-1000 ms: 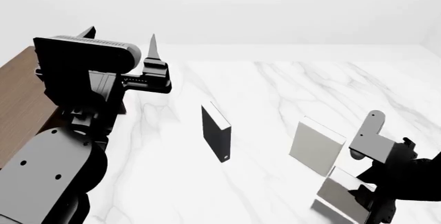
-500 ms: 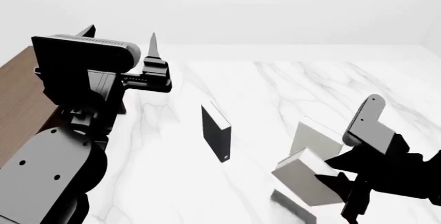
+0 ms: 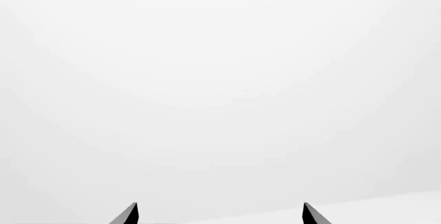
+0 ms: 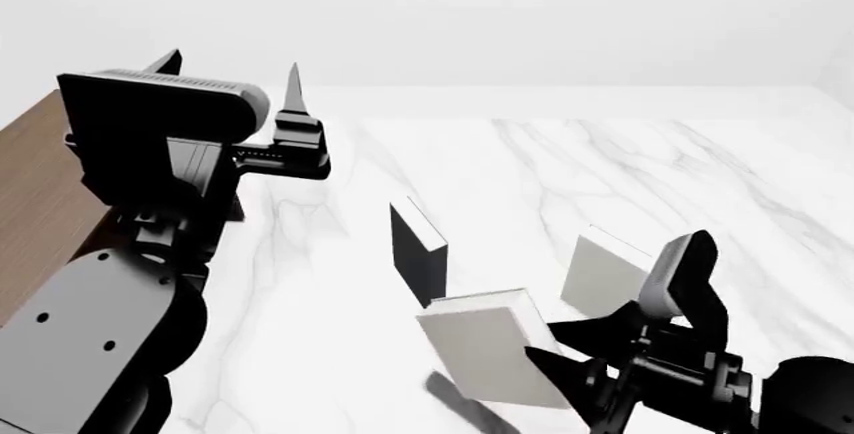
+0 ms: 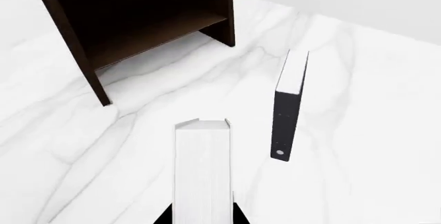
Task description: Pick up the book on the right and place it under the cabinet shelf.
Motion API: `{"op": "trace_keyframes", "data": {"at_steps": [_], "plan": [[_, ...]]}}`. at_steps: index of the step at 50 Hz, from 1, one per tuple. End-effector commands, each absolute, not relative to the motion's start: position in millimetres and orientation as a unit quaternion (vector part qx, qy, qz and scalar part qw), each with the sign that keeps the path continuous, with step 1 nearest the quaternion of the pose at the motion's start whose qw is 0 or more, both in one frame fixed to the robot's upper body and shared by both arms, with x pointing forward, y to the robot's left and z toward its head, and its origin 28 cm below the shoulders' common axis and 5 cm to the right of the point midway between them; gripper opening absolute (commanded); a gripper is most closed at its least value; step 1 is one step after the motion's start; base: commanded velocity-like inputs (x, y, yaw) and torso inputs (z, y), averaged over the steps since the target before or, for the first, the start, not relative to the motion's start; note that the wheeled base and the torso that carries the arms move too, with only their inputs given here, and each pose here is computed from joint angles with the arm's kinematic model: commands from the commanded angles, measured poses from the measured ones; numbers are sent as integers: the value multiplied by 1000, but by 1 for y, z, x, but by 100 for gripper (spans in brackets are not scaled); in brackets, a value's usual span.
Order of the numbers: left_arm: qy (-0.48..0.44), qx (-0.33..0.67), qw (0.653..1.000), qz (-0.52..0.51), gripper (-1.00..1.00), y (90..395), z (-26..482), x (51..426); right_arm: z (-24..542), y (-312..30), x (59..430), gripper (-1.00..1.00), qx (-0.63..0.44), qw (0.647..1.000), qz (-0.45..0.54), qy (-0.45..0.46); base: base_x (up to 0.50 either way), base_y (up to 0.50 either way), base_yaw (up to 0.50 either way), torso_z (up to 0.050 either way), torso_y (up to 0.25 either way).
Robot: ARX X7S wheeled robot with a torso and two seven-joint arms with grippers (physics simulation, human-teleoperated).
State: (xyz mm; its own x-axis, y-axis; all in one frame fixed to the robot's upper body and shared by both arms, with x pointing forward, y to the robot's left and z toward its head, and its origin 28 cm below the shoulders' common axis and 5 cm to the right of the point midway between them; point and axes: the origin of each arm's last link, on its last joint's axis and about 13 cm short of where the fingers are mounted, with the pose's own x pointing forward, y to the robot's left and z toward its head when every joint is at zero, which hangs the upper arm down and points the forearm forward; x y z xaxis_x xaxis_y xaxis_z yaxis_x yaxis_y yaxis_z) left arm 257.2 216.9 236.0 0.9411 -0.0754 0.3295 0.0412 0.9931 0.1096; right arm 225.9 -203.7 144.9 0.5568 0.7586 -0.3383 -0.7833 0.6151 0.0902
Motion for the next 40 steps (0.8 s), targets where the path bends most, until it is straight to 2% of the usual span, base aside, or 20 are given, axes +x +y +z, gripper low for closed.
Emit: {"op": "trace_keyframes", "data": {"at_steps": [1, 23, 40], "plan": [[-168, 48, 984, -29, 100, 217, 233, 258, 124, -187, 220, -100, 67, 886, 448, 97, 0, 0, 0, 0, 0], [-167, 45, 985, -29, 100, 217, 232, 258, 70, -149, 211, -100, 207, 856, 467, 77, 0, 0, 0, 0, 1], [-166, 43, 985, -27, 100, 217, 230, 258, 41, -113, 219, -100, 308, 830, 458, 80, 0, 0, 0, 0, 1]]}}
